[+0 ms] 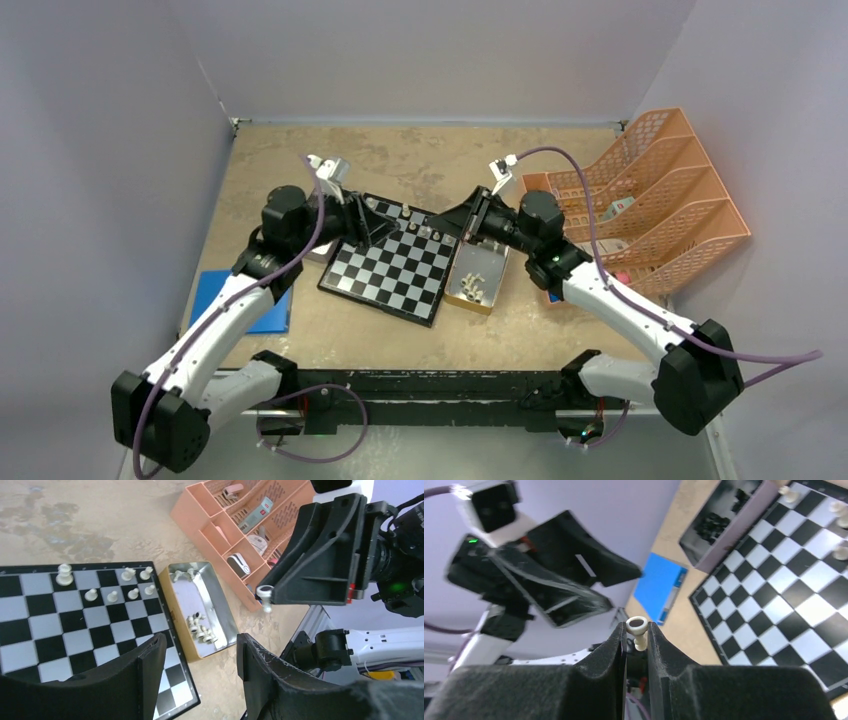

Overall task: Set up the chess pieces on the board
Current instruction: Place the chess piece on the chessboard.

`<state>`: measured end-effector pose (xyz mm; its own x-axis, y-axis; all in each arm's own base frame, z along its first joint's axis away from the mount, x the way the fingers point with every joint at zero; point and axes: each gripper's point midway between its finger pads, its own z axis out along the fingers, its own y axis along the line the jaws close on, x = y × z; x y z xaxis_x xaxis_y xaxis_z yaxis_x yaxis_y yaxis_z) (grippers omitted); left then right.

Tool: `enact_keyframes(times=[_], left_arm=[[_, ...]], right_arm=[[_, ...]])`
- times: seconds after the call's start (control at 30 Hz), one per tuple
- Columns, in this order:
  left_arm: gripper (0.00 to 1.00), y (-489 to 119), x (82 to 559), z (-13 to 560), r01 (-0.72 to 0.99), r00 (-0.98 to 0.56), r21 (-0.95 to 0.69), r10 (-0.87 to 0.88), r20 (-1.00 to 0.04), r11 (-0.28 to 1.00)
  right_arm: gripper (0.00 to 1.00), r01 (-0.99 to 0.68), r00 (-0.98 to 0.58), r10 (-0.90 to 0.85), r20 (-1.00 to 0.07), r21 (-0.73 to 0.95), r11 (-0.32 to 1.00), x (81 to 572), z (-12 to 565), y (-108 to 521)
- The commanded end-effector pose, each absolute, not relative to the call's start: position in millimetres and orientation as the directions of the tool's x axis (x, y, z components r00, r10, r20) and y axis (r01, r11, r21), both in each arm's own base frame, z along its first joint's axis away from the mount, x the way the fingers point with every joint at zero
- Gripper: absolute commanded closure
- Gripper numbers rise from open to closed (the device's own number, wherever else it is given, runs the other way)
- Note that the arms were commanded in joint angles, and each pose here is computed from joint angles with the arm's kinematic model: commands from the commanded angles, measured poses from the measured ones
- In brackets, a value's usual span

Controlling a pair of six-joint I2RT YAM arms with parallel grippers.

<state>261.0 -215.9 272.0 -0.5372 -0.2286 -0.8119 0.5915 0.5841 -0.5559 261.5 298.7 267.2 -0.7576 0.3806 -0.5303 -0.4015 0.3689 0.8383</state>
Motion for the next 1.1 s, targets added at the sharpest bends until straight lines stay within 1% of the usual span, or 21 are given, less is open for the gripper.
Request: enact_keyframes(times=[0.0, 0.1, 0.23, 0.33, 0.4, 0.5, 0.7, 0.8, 0.93, 1.07], left_arm=[[0.47, -252, 259, 315, 0.774, -0.366, -0.434, -0.234, -0.901, 0.461], [0.47, -273, 257, 319, 0.818, -0.265, -0.336, -0.214, -0.940, 0.467], [0.49, -279, 257, 325, 0.842, -0.206, -0.282, -0.210, -0.956, 0.459], [0.47, -281, 250, 331, 0.869, -0.140, -0.219, -0.205, -0.969, 0.444], [0.45, -280, 249, 333, 0.871, -0.108, -0.188, -0.196, -0.975, 0.453], [0.45, -278, 250, 337, 0.866, -0.080, -0.166, -0.198, -0.977, 0.471], [0.45, -288, 245, 335, 0.889, -0.093, -0.160, -0.174, -0.980, 0.428], [0.46, -288, 246, 335, 0.886, -0.094, -0.164, -0.180, -0.979, 0.433], [0.50, -290, 243, 343, 0.890, -0.096, -0.173, -0.199, -0.975, 0.422], [0.52, -295, 244, 338, 0.886, -0.113, -0.186, -0.192, -0.975, 0.424]], right_arm=[[0.82, -0.486, -0.760, 0.445, -0.473, 0.869, 0.094, 235, 336, 302], [0.82, -0.463, -0.777, 0.475, -0.414, 0.886, 0.015, 229, 349, 299], [0.82, -0.437, -0.790, 0.498, -0.357, 0.898, -0.049, 227, 357, 296], [0.82, -0.436, -0.785, 0.510, -0.352, 0.899, -0.050, 231, 359, 296], [0.82, -0.438, -0.783, 0.512, -0.352, 0.897, -0.053, 233, 360, 297], [0.82, -0.433, -0.782, 0.523, -0.339, 0.899, -0.064, 235, 359, 297], [0.82, -0.413, -0.804, 0.514, -0.299, 0.903, -0.121, 235, 361, 300], [0.83, -0.405, -0.810, 0.513, -0.286, 0.905, -0.134, 236, 359, 300], [0.83, -0.406, -0.812, 0.506, -0.291, 0.904, -0.132, 235, 354, 301], [0.82, -0.397, -0.820, 0.496, -0.284, 0.908, -0.137, 233, 347, 301]])
